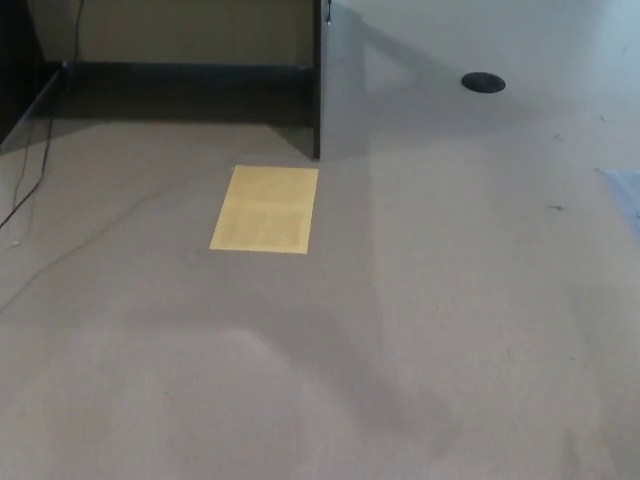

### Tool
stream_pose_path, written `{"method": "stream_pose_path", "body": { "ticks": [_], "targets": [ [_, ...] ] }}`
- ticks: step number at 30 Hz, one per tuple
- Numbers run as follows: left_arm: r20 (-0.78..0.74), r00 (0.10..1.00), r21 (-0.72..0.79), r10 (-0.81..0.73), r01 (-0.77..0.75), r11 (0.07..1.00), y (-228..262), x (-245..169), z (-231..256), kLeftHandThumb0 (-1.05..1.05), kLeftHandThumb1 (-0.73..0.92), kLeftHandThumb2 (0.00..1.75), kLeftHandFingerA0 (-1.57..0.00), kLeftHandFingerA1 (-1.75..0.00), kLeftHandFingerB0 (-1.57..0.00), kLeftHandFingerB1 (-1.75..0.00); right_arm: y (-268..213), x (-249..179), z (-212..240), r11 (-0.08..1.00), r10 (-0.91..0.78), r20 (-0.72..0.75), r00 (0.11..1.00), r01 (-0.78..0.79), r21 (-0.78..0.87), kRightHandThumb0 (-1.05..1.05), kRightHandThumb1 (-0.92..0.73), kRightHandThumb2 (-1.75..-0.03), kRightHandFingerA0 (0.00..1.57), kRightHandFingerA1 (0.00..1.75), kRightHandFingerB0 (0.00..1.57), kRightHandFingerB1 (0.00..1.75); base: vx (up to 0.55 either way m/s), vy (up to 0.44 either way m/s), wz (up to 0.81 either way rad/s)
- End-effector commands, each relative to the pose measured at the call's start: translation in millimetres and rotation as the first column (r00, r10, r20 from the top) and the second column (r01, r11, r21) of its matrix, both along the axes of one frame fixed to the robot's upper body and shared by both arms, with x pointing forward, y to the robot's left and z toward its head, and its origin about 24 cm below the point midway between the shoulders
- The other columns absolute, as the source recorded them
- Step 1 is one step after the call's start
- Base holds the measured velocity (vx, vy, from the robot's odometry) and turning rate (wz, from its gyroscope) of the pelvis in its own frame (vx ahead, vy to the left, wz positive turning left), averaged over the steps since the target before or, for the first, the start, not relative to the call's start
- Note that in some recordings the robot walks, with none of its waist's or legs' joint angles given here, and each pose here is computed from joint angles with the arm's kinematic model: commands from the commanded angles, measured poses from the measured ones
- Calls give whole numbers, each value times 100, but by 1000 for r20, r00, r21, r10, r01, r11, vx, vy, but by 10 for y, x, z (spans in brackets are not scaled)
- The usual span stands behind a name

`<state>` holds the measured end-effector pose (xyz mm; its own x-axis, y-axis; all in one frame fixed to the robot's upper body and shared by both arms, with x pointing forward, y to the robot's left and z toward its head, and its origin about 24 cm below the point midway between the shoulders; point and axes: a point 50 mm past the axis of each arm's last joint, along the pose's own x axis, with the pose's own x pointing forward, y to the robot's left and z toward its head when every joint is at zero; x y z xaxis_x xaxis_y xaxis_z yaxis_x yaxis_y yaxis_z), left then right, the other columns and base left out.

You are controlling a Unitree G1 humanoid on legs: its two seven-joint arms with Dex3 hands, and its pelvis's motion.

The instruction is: A person is holding a plastic bag and the robot extends its left hand to grab the bag by hooking its thumb into the holes at the top and brings its hand down by its side. Then it extends its arm again to hand the plastic bag back to the person.

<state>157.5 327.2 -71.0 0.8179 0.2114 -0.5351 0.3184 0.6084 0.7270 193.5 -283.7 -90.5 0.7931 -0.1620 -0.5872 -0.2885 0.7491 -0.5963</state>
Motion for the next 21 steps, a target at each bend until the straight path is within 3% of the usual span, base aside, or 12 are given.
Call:
{"method": "stream_pose_path", "body": {
  "ticks": [1, 8, 9, 13, 14, 17, 18, 19, 20, 21],
  "targets": [
    [54, 996, 43, -69, 67, 997, 24, -2, 62, -64, 58, 86, -27, -50, -19, -42, -55, 11, 52, 999, 36, 42, 998, -35, -29, -31, -68, -60, 76, 67, 66, 44, 0, 0, 0],
    [104, 993, 33, -54, 50, 998, 17, -61, 44, -64, 51, 81, -26, -48, -21, -42, -58, -20, 30, 999, 40, 40, 998, -38, -38, -32, -67, -60, 80, 68, 66, 44, 0, 0, 0],
    [110, 993, 29, -48, 45, 999, 13, -75, 38, -60, 61, 58, -32, -37, -27, -30, -60, -31, 27, 998, 42, 39, 998, -40, -40, -31, -67, -60, 80, 68, 66, 44, 0, 0, 0],
    [212, 977, 2, -29, 29, 1000, -37, -139, 56, -58, 57, 58, -27, -35, -25, -29, -76, -98, 3, 999, 35, 35, 999, -34, -32, -29, -67, -60, 75, 61, 64, 43, 0, 0, 0],
    [229, 973, 1, -29, 29, 1000, -43, -146, 62, -64, 45, 76, -23, -45, -19, -39, -78, -102, -1, 999, 30, 31, 999, -29, -30, -29, -67, -60, 73, 58, 62, 42, 0, 0, 0],
    [314, 948, 2, -42, 44, 999, -70, -164, 115, -63, 44, 75, -21, -45, -14, -38, -74, -112, -10, 999, 27, 28, 999, -26, -26, -30, -68, -61, 72, 65, 60, 42, 0, 0, 0],
    [351, 935, 3, -53, 55, 998, -89, -141, 152, -58, 53, 57, -17, -32, -17, -27, -73, -109, -9, 999, 25, 30, 999, -24, -29, -29, -68, -61, 73, 68, 58, 41, 0, 0, 0],
    [398, 915, 4, -66, 71, 997, -115, -111, 202, -58, 53, 57, -17, -32, -17, -27, -72, -104, -9, 999, 23, 31, 999, -22, -33, -29, -68, -61, 73, 68, 58, 41, 0, 0, 0],
    [443, 893, 14, -84, 87, 996, -144, -61, 267, -34, 30, 88, 0, -50, 0, -48, -73, -103, -6, 999, 22, 35, 999, -21, -38, -29, -68, -61, 73, 71, 58, 41, 0, 0, 0],
    [493, 865, 13, -97, 105, 994, -177, -12, 342, -33, 29, 88, -1, -51, 0, -48, -76, -102, -4, 999, 19, 39, 999, -17, -36, -29, -68, -61, 71, 59, 57, 40, 0, 0, 0]
  ]
}}
